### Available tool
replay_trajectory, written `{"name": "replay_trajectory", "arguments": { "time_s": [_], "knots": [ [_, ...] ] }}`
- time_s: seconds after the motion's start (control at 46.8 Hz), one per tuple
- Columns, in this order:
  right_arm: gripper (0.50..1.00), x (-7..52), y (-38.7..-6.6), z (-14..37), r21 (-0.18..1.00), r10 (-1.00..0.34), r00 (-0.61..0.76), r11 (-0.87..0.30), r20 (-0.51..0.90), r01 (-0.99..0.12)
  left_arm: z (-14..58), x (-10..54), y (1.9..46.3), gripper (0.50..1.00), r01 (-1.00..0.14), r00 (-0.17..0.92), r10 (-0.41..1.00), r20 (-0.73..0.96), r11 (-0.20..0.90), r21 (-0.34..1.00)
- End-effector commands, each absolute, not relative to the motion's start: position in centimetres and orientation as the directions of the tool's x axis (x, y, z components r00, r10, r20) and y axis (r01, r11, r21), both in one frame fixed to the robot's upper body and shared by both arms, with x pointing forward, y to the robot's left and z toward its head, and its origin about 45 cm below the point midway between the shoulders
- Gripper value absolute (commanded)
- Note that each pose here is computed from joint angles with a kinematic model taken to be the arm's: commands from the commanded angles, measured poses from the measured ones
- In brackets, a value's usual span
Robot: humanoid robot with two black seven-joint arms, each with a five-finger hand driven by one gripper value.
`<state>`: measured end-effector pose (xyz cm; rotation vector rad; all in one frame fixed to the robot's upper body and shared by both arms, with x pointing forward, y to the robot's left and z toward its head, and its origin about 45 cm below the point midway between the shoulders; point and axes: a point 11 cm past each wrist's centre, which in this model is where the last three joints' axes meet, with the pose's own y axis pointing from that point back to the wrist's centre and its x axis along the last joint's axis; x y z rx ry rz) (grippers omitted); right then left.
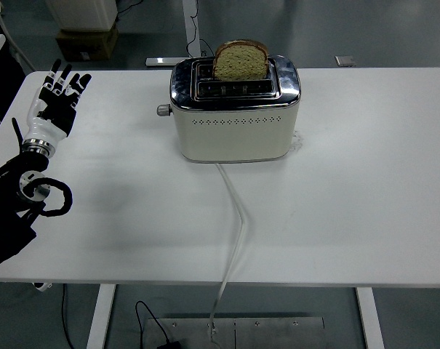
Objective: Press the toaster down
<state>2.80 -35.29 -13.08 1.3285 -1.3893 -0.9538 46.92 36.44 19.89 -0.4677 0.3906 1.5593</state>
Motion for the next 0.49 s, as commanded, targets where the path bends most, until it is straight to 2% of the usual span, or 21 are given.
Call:
{"name": "replay_trajectory", "arguments": {
  "time_s": [0.0,0.278,0.47],
  "knots": [
    [0.998,2.8,-35.3,-13.1,0.964,-0.992,0.048,0.104,0.119,-0.246,20.0,46.9,36.9,1.000,-0.998,-0.018,0.861,-0.508,-0.043,-0.036],
    [0.998,2.8,-35.3,-13.1,0.964,-0.992,0.048,0.104,0.119,-0.246,20.7,47.0,37.4,1.000,-0.999,0.002,0.890,-0.457,-0.020,-0.042],
    [0.998,2.8,-35.3,-13.1,0.964,-0.992,0.048,0.104,0.119,-0.246,22.4,47.0,36.2,1.000,-0.995,0.099,0.918,-0.384,0.078,-0.069]
  ]
}}
